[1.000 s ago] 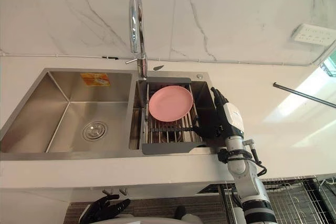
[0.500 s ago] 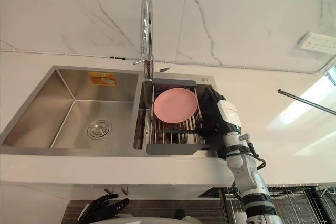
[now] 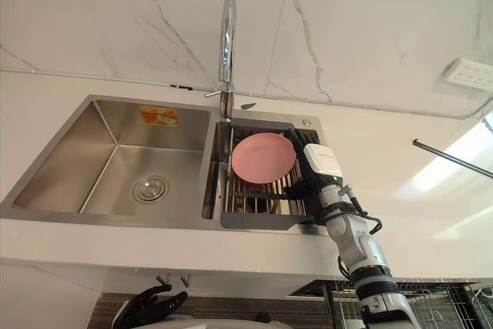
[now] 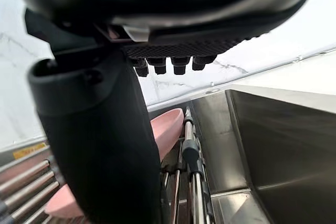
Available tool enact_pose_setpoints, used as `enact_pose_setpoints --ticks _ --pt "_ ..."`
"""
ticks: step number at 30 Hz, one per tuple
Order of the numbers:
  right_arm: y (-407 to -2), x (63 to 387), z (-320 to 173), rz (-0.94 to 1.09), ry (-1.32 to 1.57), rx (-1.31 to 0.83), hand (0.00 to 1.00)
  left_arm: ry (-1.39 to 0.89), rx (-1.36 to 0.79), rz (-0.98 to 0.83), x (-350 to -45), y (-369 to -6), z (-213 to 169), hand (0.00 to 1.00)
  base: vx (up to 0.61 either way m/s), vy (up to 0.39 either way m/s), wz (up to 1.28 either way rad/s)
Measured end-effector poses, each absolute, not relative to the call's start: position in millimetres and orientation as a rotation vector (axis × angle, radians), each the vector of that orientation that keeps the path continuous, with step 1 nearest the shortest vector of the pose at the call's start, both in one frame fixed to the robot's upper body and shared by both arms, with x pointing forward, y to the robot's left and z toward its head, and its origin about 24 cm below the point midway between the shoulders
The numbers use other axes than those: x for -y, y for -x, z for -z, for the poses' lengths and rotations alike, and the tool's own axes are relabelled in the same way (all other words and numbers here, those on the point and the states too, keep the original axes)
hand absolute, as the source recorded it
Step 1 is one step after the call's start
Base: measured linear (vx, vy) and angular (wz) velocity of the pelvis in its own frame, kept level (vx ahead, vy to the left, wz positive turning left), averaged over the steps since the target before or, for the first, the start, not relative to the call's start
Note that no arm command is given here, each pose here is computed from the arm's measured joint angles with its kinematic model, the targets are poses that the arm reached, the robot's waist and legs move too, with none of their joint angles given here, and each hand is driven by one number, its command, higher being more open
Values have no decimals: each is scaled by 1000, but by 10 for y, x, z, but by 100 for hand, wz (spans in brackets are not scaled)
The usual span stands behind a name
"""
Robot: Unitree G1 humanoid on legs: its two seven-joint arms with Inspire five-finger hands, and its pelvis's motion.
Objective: Walk over to the sink, pick up the cup, carry it to the dishwasher, place the cup inside the dishwasher, then close the dishwasher door
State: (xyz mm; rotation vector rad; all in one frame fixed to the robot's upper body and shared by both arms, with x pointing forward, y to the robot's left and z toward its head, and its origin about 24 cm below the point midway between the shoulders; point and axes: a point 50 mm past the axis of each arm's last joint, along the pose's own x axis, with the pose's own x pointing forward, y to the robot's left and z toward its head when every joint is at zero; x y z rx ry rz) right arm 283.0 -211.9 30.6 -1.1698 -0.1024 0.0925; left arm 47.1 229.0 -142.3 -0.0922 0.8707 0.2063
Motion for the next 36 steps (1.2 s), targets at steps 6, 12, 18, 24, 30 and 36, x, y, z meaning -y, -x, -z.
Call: enact_pose_setpoints --ticks 6,12,18,24,30,36 --pt "-2914 2151 -292 -68 1250 83 100 90 -857 -204 -2294 -490 1406 100 -13 13 7" --pt "-2966 2124 -313 -37 1291 116 100 90 -852 -203 -2295 -498 1401 100 -13 14 2" --pt "-2969 2132 -319 -8 1326 134 100 90 -844 -201 -2295 -515 1392 100 0 0 0" --pt "-3047 2172 -334 23 1367 117 100 95 -838 -201 -2288 -526 1388 100 -16 16 4" --pt "-3100 2252 -388 56 1408 114 100 102 -834 -203 -2280 -532 1388 100 -5 11 5" --pt "-3114 2298 -410 80 1418 130 100 103 -832 -202 -2279 -536 1387 100 0 0 0"
